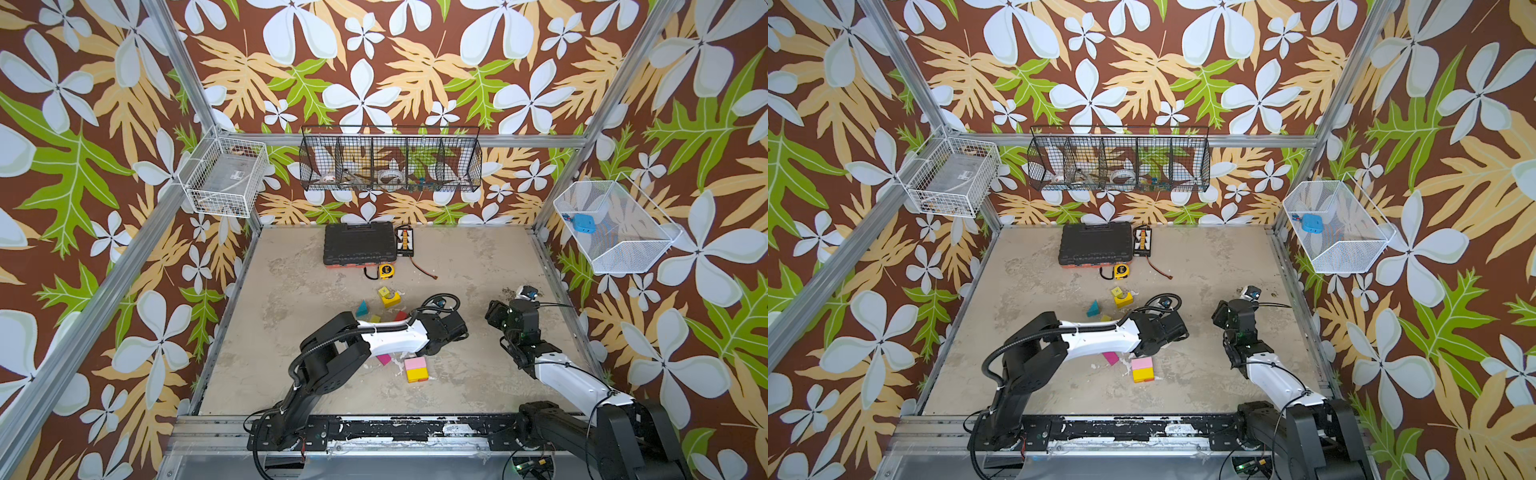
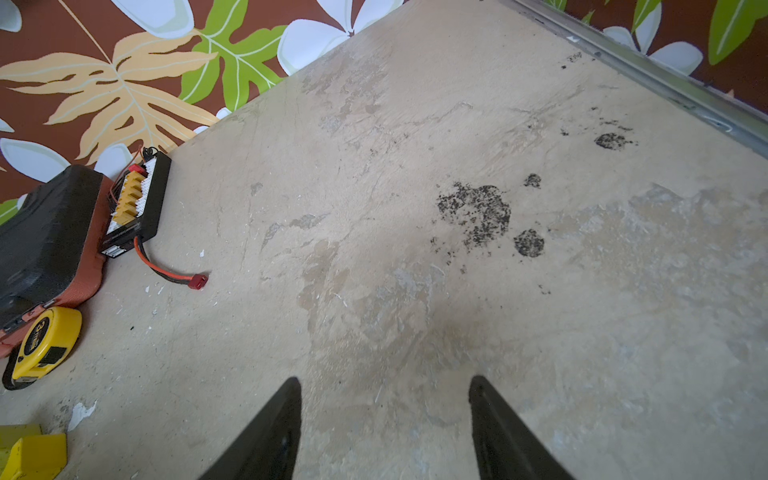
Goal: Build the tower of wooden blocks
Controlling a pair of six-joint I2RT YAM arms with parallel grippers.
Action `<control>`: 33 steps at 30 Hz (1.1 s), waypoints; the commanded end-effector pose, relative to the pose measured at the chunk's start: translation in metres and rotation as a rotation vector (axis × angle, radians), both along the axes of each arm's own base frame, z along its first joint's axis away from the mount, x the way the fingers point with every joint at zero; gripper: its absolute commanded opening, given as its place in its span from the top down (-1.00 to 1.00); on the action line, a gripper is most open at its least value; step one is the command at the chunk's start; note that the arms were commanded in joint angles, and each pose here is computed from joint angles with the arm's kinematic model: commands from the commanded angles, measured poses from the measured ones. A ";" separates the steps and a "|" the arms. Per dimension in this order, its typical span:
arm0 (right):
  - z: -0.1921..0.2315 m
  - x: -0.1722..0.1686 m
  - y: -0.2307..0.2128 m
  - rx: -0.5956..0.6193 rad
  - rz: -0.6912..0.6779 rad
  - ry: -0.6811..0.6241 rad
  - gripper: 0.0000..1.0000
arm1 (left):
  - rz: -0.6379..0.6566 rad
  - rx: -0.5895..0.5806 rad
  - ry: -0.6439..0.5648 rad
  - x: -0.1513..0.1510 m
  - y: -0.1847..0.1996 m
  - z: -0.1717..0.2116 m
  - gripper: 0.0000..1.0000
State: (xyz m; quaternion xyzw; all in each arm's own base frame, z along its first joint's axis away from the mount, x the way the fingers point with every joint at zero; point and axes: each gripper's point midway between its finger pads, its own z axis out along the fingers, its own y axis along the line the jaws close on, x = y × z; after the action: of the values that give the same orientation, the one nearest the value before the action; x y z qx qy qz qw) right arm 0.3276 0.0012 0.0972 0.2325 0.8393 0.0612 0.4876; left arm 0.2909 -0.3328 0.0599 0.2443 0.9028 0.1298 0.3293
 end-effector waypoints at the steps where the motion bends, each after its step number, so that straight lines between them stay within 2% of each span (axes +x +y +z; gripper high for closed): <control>1: 0.003 0.001 -0.001 0.004 -0.009 -0.018 -0.28 | 0.003 -0.166 0.025 -0.005 -0.002 0.006 -0.14; 8: 0.004 0.002 -0.001 0.005 -0.009 -0.022 -0.29 | 0.039 -0.381 0.011 -0.011 0.039 0.016 -0.12; 12: 0.003 0.002 -0.001 0.003 -0.007 -0.020 -0.29 | 0.016 -0.475 0.031 -0.010 0.040 0.014 -0.14; 23: 0.003 0.004 -0.001 0.003 -0.009 -0.018 -0.29 | 0.032 -0.399 0.068 0.000 0.034 -0.016 -0.16; 33: 0.003 0.003 0.000 0.005 -0.003 -0.017 -0.29 | 0.044 -0.378 0.058 0.005 0.038 -0.020 -0.18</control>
State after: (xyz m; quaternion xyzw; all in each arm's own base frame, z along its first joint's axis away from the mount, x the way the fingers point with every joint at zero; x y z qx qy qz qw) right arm 0.3272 0.0012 0.0937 0.2325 0.8415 0.0599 0.4840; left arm 0.2903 -0.2934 0.0377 0.1622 0.9284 -0.0438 0.3313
